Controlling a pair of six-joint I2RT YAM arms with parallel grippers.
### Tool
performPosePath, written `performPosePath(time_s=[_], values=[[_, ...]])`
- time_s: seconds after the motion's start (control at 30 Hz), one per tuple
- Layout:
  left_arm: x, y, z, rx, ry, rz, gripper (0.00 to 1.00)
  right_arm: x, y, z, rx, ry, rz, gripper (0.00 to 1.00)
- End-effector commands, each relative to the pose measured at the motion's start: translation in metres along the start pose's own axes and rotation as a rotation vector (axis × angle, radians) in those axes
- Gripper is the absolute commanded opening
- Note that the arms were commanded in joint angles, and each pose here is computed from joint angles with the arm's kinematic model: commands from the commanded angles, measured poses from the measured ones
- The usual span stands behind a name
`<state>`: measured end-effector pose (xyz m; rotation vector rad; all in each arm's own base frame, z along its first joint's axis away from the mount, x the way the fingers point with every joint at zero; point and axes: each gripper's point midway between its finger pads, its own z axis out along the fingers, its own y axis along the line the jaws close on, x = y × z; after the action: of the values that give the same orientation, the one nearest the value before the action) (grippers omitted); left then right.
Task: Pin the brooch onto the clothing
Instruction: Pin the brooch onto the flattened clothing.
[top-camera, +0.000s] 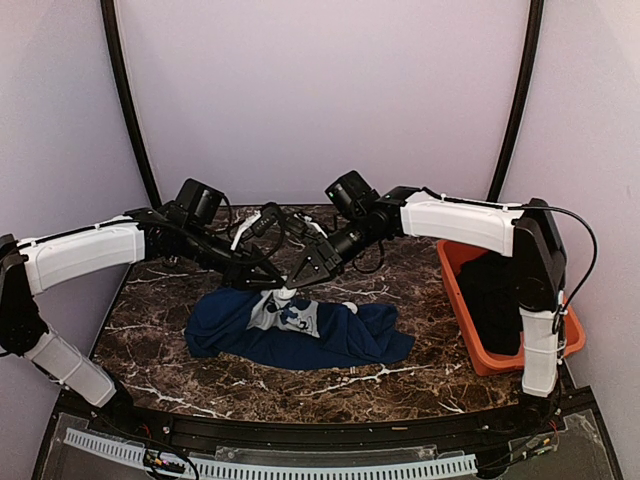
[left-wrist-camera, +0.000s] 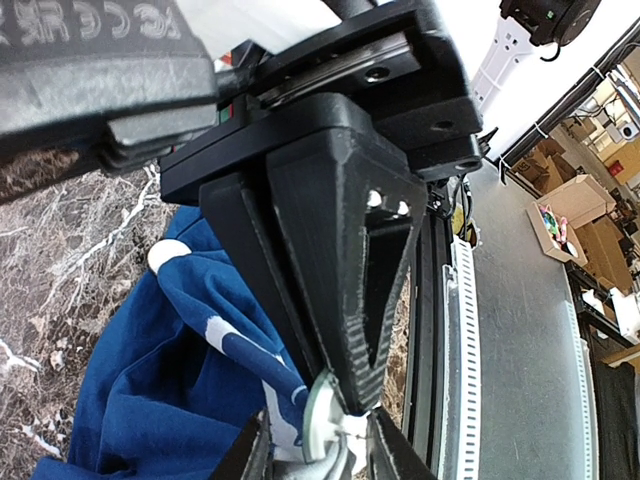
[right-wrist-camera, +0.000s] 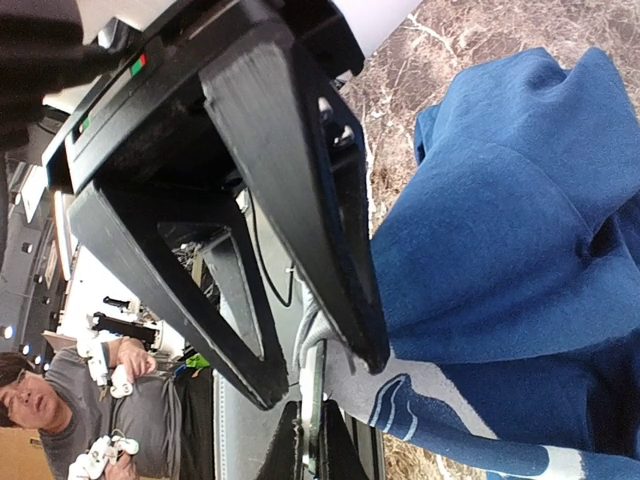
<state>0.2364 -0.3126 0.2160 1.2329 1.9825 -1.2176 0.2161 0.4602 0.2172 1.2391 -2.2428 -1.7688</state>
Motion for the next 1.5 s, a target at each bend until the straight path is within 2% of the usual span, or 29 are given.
performPosePath(time_s=[0.0,0.5,0.93,1.47], values=[[-0.006,-0.009,-0.012,0.015,-0.044,0.026,0.32,-0.005,0.016,-0.011,-0.055,-0.024,-0.059,0.0],[-0.003,-0.01,-0.004,0.076,-0.03,-0.014,0.35,-0.006,0.011,-0.016,-0.055,-0.027,-0.059,0.0],[0.007,-0.003,0.006,0.036,0.022,-0.028,0.34,-0.007,0.015,-0.014,-0.056,-0.027,-0.062,0.0],[0.005,-0.005,0.003,0.024,0.017,-0.005,0.32,-0.004,0.009,-0.011,-0.039,-0.019,-0.053,0.0]])
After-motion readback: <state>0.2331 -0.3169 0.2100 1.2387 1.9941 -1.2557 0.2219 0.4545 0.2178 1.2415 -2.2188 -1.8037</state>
